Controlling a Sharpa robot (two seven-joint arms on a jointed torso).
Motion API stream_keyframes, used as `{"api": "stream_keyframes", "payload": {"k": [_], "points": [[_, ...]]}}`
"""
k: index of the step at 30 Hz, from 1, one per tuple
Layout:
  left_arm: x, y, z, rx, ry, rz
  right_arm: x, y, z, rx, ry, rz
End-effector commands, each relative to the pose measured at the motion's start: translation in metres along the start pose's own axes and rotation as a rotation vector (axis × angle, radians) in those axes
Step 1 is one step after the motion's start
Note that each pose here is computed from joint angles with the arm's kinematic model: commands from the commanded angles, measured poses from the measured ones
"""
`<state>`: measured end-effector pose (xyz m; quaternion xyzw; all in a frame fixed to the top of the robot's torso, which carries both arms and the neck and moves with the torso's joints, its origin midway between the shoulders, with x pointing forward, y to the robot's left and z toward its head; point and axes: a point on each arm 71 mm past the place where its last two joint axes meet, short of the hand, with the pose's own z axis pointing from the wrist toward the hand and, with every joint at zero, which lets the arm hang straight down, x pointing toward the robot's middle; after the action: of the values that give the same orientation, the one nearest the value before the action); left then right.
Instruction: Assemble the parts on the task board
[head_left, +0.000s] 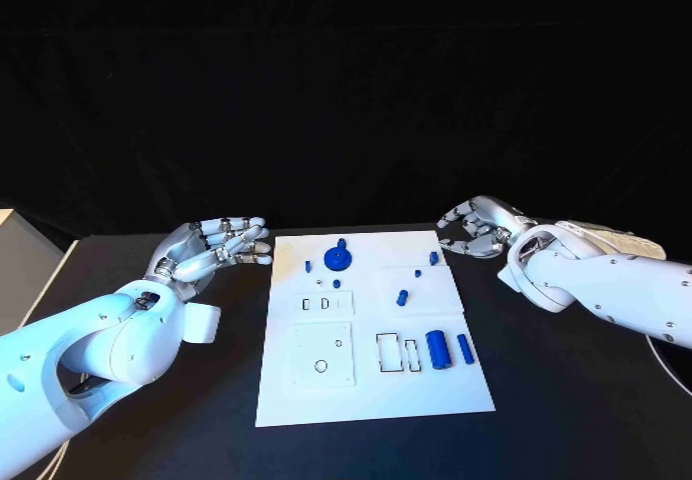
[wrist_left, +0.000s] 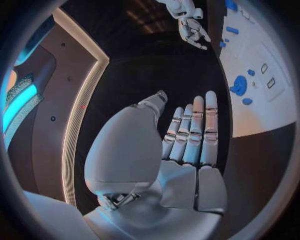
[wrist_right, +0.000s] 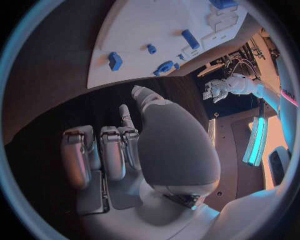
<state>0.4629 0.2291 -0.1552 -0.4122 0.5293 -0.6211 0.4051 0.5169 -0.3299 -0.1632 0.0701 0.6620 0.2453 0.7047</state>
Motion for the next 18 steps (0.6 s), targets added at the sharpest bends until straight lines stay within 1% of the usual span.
{"api": "stream_keyframes", "payload": {"k": [1,7,18], "points": [[0.0029,0.0003,0.0002,0.006,0.024,-0.008,0.005,-0.002,0.0,-0.029,0.093,0.0],[0.0028,0.0013,0.0002,0.005,0.024,-0.009,0.01,-0.009,0.001,-0.012,0.131,-0.023],[0.003,0.0017,0.0003,0.004,0.024,-0.009,0.021,-0.016,0.008,0.022,0.167,-0.048]]}}
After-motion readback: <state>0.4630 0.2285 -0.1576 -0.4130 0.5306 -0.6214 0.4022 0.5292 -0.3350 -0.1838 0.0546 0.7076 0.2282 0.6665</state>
